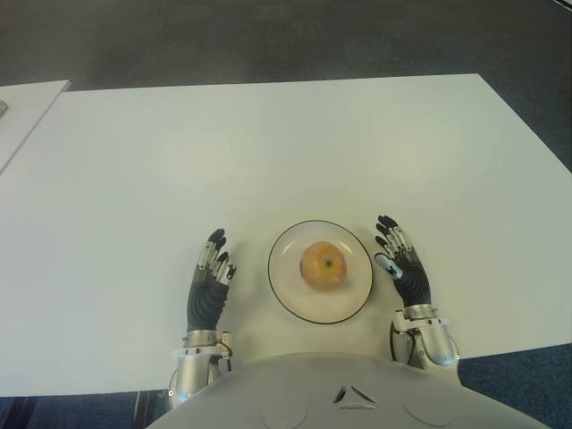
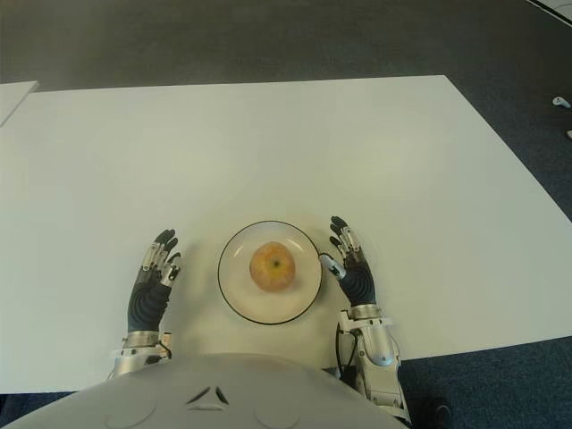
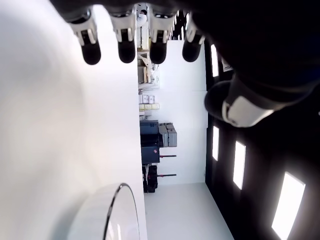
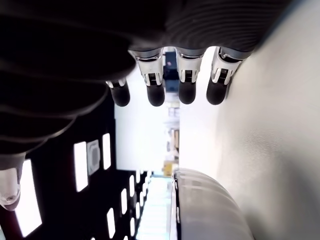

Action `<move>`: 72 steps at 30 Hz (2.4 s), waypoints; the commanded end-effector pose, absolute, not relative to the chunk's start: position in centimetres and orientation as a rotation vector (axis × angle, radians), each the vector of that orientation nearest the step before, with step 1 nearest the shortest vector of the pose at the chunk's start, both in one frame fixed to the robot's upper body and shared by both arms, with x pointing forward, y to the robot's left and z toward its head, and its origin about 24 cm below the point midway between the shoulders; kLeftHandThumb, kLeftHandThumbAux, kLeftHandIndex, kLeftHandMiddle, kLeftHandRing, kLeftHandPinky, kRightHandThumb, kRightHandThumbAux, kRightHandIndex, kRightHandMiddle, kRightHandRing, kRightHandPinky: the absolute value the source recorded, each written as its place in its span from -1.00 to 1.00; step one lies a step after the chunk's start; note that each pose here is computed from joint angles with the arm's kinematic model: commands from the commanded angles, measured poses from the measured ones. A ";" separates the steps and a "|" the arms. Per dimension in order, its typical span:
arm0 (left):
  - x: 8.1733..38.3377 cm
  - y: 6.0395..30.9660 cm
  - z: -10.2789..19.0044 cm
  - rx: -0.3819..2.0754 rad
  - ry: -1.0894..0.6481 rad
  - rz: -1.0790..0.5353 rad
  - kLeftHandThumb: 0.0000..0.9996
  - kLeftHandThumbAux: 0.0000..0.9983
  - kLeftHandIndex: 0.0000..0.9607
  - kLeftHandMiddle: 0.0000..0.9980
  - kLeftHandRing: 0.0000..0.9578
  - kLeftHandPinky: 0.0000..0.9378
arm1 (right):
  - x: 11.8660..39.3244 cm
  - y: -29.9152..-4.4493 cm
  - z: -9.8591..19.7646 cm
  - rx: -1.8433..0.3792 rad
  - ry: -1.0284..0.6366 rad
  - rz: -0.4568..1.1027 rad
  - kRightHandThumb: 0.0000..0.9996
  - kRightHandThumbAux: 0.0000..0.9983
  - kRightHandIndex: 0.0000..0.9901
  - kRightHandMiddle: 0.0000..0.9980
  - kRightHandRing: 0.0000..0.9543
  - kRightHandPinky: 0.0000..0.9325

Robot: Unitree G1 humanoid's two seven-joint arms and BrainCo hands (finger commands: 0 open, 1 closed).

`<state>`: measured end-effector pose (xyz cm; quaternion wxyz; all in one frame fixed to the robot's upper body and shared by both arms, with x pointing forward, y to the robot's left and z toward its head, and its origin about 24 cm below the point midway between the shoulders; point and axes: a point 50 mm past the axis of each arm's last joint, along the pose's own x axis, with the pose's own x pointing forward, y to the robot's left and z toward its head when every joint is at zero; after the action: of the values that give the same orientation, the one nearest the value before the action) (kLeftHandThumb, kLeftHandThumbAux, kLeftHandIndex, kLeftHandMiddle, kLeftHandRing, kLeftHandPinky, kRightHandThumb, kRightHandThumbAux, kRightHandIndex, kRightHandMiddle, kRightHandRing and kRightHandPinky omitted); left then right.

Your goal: Put the apples into the plate.

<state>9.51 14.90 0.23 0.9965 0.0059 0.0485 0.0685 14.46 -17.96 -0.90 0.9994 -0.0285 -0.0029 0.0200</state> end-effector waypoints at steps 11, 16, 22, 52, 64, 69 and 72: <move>9.7 14.7 -1.9 0.033 0.102 0.173 -0.84 -0.04 -0.94 -1.00 -1.00 -0.99 | 14.2 -17.9 -2.9 -0.045 0.053 0.023 -0.89 -0.06 -1.00 -1.00 -1.00 -1.00; 9.4 14.7 -2.3 0.045 0.105 0.179 -0.85 -0.08 -0.92 -1.00 -1.00 -1.00 | 14.1 -18.0 -3.5 -0.011 0.088 0.023 -0.86 -0.06 -1.00 -1.00 -1.00 -1.00; 8.7 14.7 -3.1 0.052 0.119 0.175 -0.87 -0.08 -0.94 -1.00 -1.00 -1.00 | 13.9 -18.2 -3.9 0.010 0.090 0.013 -0.84 -0.08 -0.98 -1.00 -1.00 -1.00; 7.2 13.9 -3.2 -0.036 0.153 0.165 -0.87 0.02 -0.93 -0.97 -1.00 -1.00 | 12.9 -18.3 -3.4 0.037 0.099 -0.009 -0.85 -0.03 -0.97 -1.00 -1.00 -1.00; 7.1 13.6 -2.9 -0.060 0.155 0.163 -0.85 0.01 -0.90 -0.97 -1.00 -1.00 | 12.2 -18.2 -2.0 0.018 0.118 -0.006 -0.87 -0.05 -1.00 -1.00 -1.00 -1.00; 7.1 13.4 -2.7 -0.058 0.157 0.154 -0.82 -0.02 -0.89 -0.98 -1.00 -1.00 | 11.9 -18.3 -1.4 -0.018 0.132 0.006 -0.88 -0.03 -1.00 -1.00 -1.00 -1.00; 7.0 13.2 -2.2 -0.043 0.152 0.146 -0.82 -0.03 -0.89 -0.98 -1.00 -1.00 | 11.9 -18.4 -1.2 -0.027 0.134 0.014 -0.88 -0.02 -1.00 -1.00 -1.00 -1.00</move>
<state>7.76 13.65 -1.89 0.9955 -0.0251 0.0448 0.0791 12.50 -18.36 -0.67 0.9993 -0.0104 0.0354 0.0045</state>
